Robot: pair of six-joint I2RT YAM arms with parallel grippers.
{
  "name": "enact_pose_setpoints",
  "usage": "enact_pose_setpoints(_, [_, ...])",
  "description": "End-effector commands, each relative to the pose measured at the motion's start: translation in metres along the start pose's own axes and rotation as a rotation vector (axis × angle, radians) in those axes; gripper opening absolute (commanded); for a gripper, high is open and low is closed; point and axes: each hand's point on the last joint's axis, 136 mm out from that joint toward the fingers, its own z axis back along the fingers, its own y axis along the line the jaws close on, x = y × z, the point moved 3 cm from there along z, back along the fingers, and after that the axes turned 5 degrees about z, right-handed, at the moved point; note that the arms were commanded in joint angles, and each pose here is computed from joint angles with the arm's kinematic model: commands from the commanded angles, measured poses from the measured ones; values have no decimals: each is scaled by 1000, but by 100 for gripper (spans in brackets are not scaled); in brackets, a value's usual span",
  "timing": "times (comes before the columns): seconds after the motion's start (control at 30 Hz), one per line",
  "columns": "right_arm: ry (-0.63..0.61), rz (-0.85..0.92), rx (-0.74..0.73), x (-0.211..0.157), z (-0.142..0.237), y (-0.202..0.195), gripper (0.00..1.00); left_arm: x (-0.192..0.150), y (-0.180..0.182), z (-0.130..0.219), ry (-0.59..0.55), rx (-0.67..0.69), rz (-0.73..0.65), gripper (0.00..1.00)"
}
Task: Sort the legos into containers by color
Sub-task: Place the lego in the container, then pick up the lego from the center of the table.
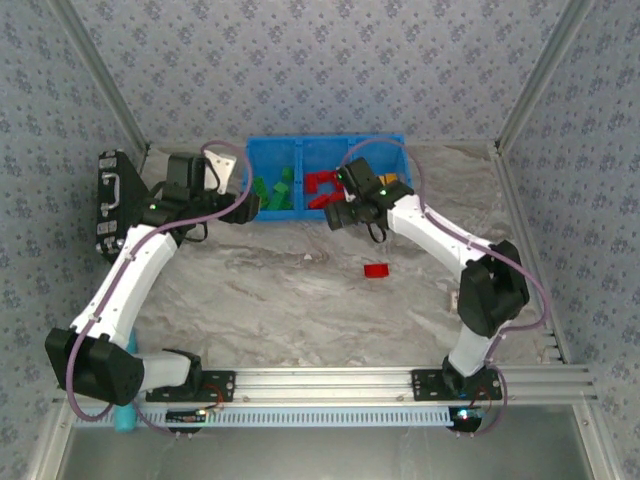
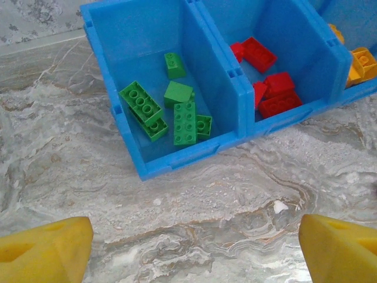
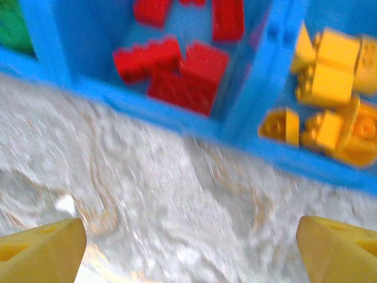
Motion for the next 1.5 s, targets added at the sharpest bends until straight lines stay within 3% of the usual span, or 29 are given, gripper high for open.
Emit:
enact_pose_setpoints(0.0, [113, -45, -73, -43, 16, -14, 95, 15, -10, 15, -82, -45, -33, 90])
enact_pose_setpoints(0.3, [267, -268, -99, -118, 8, -13, 99, 14, -15, 22, -105, -68, -31, 91])
enact_pose_setpoints(0.67, [320, -298, -93, -134, -19, -5, 99, 4, -16, 33, -130, -67, -48, 92])
enact_pose_setpoints(1.13, [438, -313, -85, -143, -59, -1, 99, -8, -10, 72, -158, 9, -124, 94])
enact_pose_setpoints(1.2, [450, -314, -89, -148, -61, -2, 97, -10, -10, 73, -160, 14, -125, 94])
enact_pose_setpoints(1.47, [477, -309, -95, -159, -64, -2, 67, -10, -6, 76, -179, 42, -123, 95])
